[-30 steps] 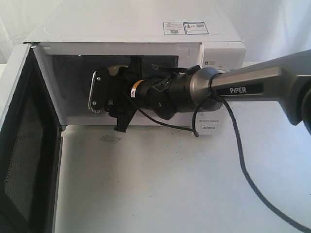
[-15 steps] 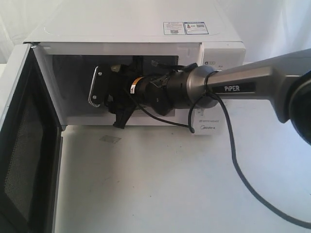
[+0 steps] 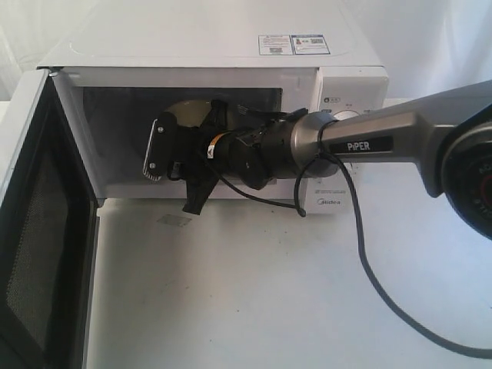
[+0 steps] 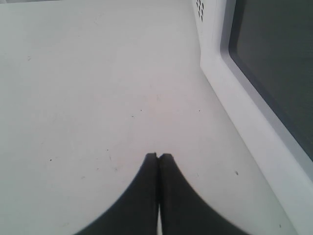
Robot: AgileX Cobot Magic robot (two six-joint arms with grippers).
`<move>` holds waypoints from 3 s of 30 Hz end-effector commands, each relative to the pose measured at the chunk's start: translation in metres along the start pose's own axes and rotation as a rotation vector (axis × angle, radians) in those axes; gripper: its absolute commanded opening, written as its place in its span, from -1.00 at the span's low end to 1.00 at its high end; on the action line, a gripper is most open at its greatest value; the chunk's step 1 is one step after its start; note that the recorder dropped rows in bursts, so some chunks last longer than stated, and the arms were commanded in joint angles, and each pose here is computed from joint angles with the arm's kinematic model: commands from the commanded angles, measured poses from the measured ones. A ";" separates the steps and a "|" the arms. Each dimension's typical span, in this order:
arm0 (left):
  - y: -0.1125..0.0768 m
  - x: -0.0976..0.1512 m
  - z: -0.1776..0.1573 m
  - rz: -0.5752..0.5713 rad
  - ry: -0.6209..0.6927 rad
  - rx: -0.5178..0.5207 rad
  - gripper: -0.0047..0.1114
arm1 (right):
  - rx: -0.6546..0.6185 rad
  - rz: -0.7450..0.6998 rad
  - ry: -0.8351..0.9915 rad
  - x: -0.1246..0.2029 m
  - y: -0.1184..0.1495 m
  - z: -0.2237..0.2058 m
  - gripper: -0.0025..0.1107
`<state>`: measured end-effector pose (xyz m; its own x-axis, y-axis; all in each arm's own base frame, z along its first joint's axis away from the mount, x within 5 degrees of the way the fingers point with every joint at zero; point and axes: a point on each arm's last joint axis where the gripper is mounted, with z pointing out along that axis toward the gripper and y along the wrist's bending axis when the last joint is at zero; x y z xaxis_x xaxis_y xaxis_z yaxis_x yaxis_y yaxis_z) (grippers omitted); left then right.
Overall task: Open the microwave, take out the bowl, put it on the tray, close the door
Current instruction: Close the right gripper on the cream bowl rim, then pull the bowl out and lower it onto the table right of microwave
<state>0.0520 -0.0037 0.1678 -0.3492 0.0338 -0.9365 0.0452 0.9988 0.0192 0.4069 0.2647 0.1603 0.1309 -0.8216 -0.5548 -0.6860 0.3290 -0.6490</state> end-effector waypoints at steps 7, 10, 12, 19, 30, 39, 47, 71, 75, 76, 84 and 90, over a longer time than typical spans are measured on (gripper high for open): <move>0.000 0.001 0.000 -0.007 0.001 0.000 -0.92 | 0.015 0.017 -0.003 -0.006 -0.013 -0.011 -0.96; 0.000 0.001 0.000 -0.007 0.001 0.000 -0.92 | -0.006 0.016 0.012 -0.009 -0.016 -0.018 -0.96; 0.000 0.001 0.000 -0.007 0.001 0.000 -0.92 | -0.036 0.030 0.039 -0.008 -0.015 -0.021 -0.96; 0.000 0.001 0.000 -0.007 0.001 0.000 -0.92 | -0.160 0.047 0.100 -0.025 0.000 -0.037 -0.96; 0.000 0.001 0.000 -0.007 0.001 0.000 -0.92 | -0.534 0.075 0.314 -0.062 0.049 -0.090 -0.96; 0.000 0.001 0.000 -0.007 0.001 0.000 -0.92 | -0.742 0.098 0.574 -0.034 0.065 -0.149 -0.96; 0.000 0.001 0.000 -0.007 0.001 0.000 -0.92 | -0.568 0.248 0.705 0.022 0.051 -0.190 -0.96; 0.000 0.001 0.000 -0.007 0.001 0.000 -0.92 | -0.002 0.708 0.820 0.121 0.021 -0.179 -0.96; 0.000 0.001 0.000 -0.007 0.001 0.000 -0.92 | 0.024 0.772 0.795 0.124 0.025 -0.167 -0.96; 0.000 0.001 0.000 -0.007 0.001 0.000 -0.92 | 0.038 0.793 0.792 0.125 0.025 -0.165 -0.96; 0.000 0.001 0.000 -0.007 0.001 0.000 -0.92 | 0.040 0.761 0.886 0.136 0.032 -0.161 -0.96; 0.000 0.001 0.000 -0.007 0.001 0.000 -0.92 | 0.037 0.756 0.908 0.138 0.033 -0.161 -0.87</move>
<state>0.0520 -0.0037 0.1678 -0.3492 0.0338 -0.9365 0.0452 0.9988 0.0192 0.2885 0.0901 0.1504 -0.8441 -0.4629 -0.2708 -0.3663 0.8664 -0.3393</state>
